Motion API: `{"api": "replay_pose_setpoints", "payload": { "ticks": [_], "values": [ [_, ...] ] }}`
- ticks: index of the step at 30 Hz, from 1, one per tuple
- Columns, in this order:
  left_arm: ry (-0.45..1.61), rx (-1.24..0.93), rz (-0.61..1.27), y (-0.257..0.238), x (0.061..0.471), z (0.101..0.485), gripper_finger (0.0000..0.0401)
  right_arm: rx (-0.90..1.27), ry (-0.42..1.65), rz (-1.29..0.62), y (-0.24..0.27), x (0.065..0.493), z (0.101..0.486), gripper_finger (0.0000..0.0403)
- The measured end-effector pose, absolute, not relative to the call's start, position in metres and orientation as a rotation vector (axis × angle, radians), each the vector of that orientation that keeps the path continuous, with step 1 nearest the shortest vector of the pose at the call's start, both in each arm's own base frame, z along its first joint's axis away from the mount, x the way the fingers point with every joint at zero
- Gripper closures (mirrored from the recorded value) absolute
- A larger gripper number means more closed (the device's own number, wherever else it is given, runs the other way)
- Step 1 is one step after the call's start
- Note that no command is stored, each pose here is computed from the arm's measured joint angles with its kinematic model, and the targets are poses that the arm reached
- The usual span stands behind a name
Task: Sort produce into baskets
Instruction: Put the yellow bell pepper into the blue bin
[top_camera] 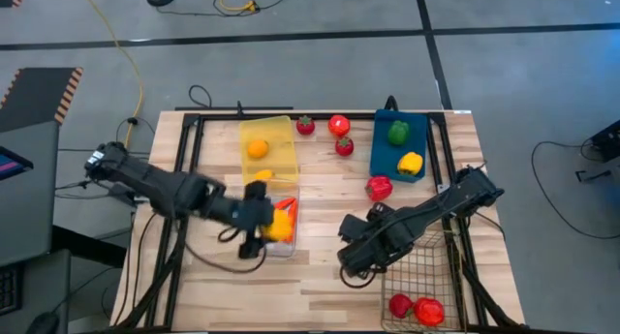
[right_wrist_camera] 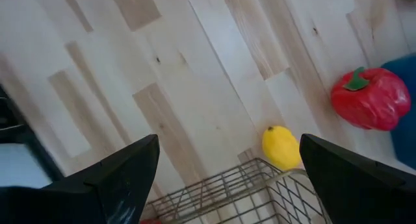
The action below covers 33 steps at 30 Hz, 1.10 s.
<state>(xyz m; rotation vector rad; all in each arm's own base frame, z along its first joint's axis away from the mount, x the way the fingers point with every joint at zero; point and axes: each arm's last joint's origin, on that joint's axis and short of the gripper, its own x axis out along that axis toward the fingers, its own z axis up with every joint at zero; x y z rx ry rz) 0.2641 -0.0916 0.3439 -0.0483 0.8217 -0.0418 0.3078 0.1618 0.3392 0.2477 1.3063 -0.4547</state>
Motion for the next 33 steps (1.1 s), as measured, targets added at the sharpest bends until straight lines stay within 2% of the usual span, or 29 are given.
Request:
{"api": "replay_pose_setpoints", "payload": {
  "ticks": [7,13,17,24,33],
  "values": [
    [0.608,-0.020,-0.039,-0.037,0.293,0.359,0.0088,0.302,1.183,-0.409,0.150,0.279,0.378,0.0003],
    [0.377,0.024,-0.001,0.005,0.327,0.365,0.0088,0.289,0.995,-0.471,0.128,0.258,0.408,0.0003],
    [0.305,0.030,0.024,0.030,0.357,0.348,0.0087,0.303,0.920,-0.511,0.113,0.247,0.422,0.0003],
    [0.206,-0.033,0.039,0.075,0.414,0.292,0.0087,0.344,0.856,-0.551,0.091,0.237,0.436,0.0003],
    [0.231,-0.097,0.078,0.122,0.498,0.235,0.0087,0.318,0.875,-0.584,0.079,0.245,0.433,0.0003]
  ]
}}
